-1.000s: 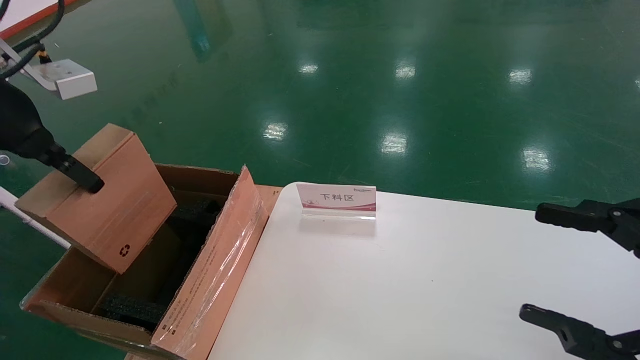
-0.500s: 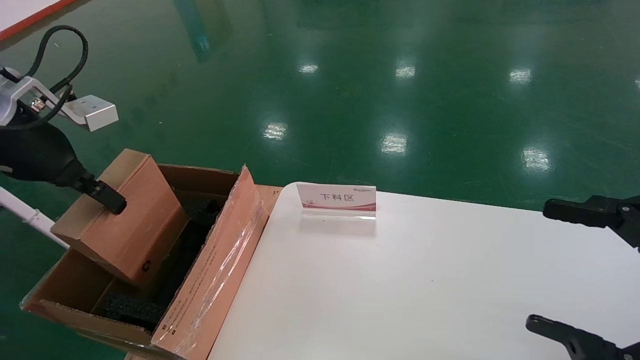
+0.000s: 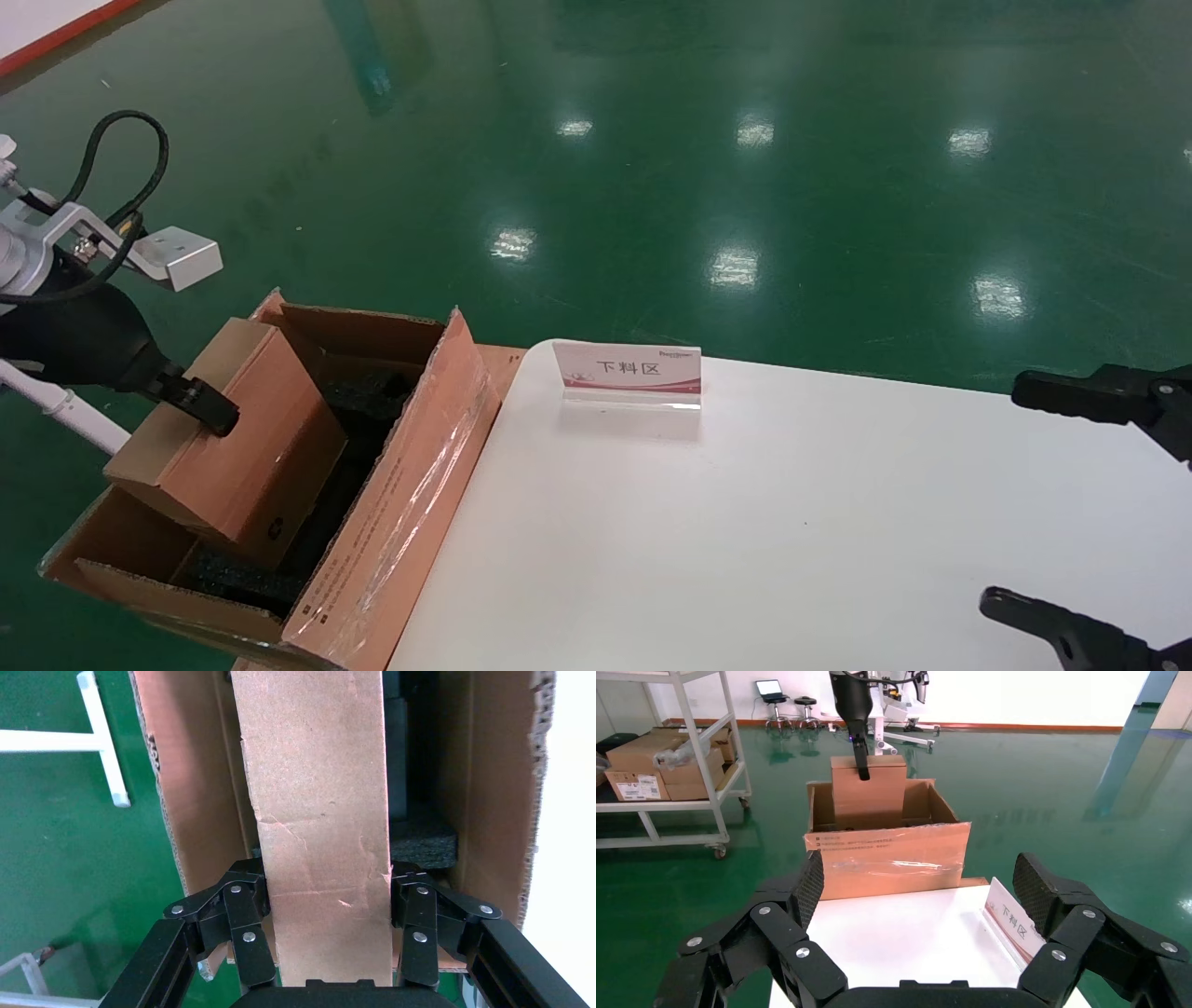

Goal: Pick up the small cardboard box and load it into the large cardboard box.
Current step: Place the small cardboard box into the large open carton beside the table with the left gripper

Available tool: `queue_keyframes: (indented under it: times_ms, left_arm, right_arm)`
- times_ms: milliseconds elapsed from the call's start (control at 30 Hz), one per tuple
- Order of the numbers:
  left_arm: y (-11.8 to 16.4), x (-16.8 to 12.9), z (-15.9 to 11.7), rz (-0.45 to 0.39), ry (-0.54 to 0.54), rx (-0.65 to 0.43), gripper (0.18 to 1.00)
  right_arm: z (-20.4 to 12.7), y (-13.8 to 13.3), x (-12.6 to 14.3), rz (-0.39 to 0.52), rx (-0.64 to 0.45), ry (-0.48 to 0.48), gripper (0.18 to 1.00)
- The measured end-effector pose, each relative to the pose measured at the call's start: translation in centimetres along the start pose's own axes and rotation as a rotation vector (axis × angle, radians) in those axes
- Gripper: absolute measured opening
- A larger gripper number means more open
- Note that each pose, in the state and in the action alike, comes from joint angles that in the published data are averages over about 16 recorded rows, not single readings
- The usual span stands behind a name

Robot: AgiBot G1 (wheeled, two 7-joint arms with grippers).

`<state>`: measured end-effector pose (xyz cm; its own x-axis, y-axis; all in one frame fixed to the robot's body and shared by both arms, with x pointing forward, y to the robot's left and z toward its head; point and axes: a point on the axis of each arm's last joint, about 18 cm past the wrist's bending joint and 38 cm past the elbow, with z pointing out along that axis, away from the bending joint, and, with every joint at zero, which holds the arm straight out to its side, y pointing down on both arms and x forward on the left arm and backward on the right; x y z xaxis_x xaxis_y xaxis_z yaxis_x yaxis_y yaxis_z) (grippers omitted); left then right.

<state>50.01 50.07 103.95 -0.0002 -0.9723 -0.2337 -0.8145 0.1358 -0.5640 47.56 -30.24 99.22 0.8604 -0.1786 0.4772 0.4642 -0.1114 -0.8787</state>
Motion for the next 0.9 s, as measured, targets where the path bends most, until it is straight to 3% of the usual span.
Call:
queue_keyframes:
  times_ms: [900]
  left_arm:
    - [1.0, -2.3, 2.6, 0.004, -0.087, 0.032, 0.424]
  right_arm:
    - [0.0, 0.0, 0.0, 0.000, 0.000, 0.000, 1.001]
